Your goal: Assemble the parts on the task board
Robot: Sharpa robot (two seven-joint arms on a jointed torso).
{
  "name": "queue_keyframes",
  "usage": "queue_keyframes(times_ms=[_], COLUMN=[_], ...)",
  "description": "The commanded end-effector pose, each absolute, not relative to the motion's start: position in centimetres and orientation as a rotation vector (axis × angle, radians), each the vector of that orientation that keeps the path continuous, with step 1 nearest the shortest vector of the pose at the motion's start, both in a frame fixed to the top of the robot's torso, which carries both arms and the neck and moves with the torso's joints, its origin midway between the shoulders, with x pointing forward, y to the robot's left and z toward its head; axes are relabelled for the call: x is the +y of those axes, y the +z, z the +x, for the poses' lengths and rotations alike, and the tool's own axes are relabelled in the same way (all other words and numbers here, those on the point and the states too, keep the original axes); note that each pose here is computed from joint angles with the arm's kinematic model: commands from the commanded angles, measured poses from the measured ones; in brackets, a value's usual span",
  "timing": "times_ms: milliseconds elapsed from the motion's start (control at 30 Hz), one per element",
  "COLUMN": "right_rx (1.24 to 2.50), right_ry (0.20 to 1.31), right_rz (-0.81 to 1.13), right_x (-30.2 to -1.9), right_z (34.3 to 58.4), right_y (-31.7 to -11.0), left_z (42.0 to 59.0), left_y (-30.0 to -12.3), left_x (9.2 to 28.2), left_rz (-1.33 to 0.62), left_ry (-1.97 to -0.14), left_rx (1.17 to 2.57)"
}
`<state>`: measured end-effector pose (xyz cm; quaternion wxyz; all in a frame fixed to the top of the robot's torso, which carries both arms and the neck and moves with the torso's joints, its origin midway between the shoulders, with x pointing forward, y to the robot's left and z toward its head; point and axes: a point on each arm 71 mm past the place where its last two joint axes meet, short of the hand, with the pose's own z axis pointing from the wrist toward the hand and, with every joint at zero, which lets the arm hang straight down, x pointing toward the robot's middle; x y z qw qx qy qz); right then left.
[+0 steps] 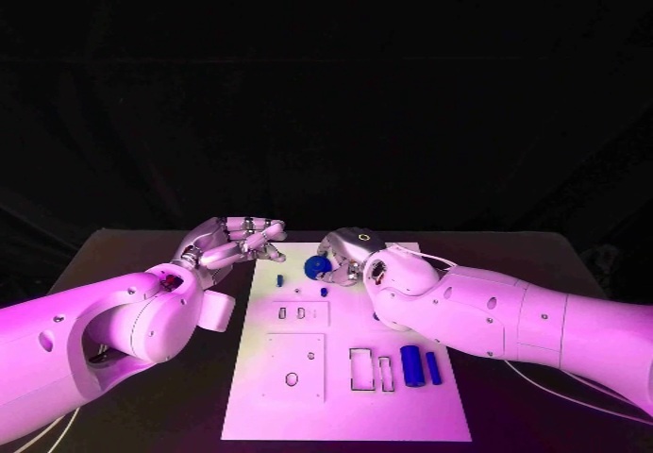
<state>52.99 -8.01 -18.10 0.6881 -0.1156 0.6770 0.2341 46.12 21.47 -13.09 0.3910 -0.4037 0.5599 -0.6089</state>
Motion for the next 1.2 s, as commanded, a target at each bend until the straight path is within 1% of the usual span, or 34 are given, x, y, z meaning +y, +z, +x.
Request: queue_keyframes(times_ms=[33,200,400,467,500,667,767,867,1067,1200], right_rx=[1.542,1.521,1.45,1.457,1.473,1.513,1.528,1.529,1.533,1.553], right_ry=[0.534,0.559,0.686,0.746,0.781,0.843,0.854,0.843,0.789,0.751], right_rz=[-0.272,-0.233,-0.164,-0.156,-0.148,-0.106,-0.073,-0.055,-0.026,0.0], right_x=[-8.1,-9.1,-11.5,-12.7,-13.8,-17.5,-20.0,-22.4,-25.9,-27.9], right_z=[52.9,52.7,52.1,52.1,52.1,51.9,51.8,51.7,52.1,52.4], right_y=[-18.3,-17.9,-15.9,-15.0,-14.5,-13.7,-13.6,-13.5,-13.7,-14.5], left_z=[46.1,46.1,46.2,46.3,46.3,46.5,46.6,46.7,46.8,46.9], left_y=[-13.0,-13.0,-13.1,-13.1,-13.1,-13.2,-13.3,-13.4,-13.5,-13.5], left_x=[21.3,21.4,21.6,21.7,21.7,21.7,21.7,21.6,21.6,21.5], left_rz=[-1.02,-1.021,-1.023,-1.023,-1.023,-1.023,-1.022,-1.021,-1.019,-1.018], left_ry=[-1.564,-1.562,-1.557,-1.557,-1.557,-1.559,-1.561,-1.565,-1.569,-1.573], left_rx=[1.429,1.429,1.427,1.427,1.428,1.428,1.43,1.433,1.436,1.44])
